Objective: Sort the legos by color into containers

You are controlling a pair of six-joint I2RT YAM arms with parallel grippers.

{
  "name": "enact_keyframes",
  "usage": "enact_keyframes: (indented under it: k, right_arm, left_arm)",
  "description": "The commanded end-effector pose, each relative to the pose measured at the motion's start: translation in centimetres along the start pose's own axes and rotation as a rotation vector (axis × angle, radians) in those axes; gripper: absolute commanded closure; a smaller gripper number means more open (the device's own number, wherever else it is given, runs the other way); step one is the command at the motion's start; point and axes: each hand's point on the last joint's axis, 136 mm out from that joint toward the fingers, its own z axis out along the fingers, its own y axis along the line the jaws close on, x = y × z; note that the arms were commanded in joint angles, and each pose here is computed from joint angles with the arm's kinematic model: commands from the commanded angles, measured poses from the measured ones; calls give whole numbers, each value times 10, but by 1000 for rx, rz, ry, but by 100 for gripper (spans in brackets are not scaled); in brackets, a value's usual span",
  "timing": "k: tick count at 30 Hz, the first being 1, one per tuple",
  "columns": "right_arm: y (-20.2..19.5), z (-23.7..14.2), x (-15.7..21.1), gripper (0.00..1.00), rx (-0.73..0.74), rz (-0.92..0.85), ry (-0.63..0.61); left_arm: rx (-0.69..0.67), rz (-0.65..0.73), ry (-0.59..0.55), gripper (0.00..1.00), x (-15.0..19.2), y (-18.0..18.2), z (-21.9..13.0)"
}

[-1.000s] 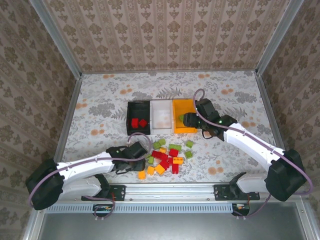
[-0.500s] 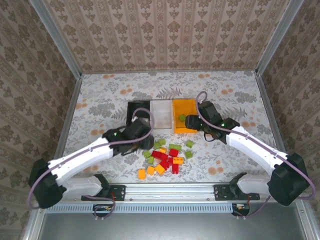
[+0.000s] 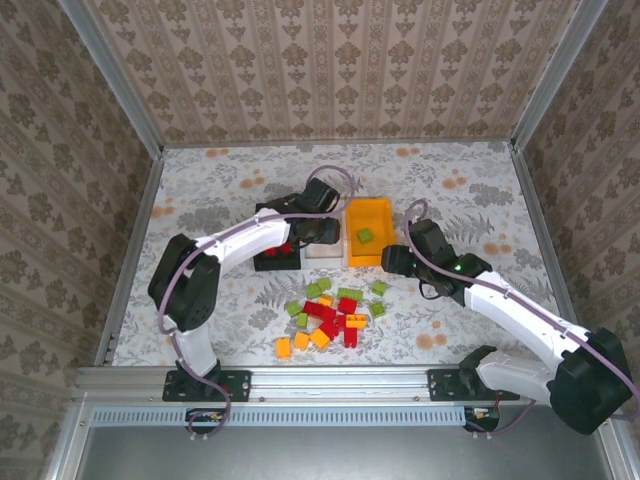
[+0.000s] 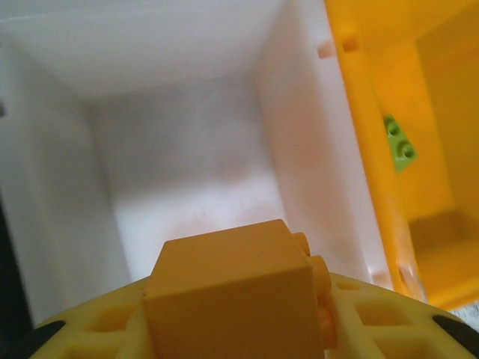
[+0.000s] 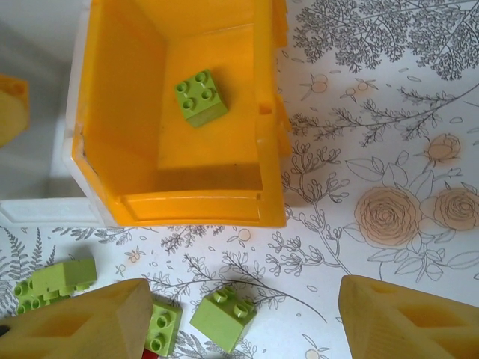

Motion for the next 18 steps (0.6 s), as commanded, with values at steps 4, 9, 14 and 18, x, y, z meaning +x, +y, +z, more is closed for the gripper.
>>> enact_keyframes:
  k: [4, 9, 14, 18]
  right_arm:
    - [-8, 0, 18, 29, -3, 22, 42]
    - [-1, 10, 31, 29, -46, 39, 78]
    - [9, 29, 48, 29, -47, 31, 129]
    - [18, 42, 54, 29, -44, 19, 138]
  left_arm:
    - [86, 4, -45, 31, -29, -26, -1]
    - [150, -14, -111, 18, -43, -37, -31]
    - [217, 8, -209, 0, -37, -48, -83]
    - [233, 54, -264, 0, -9, -53, -119]
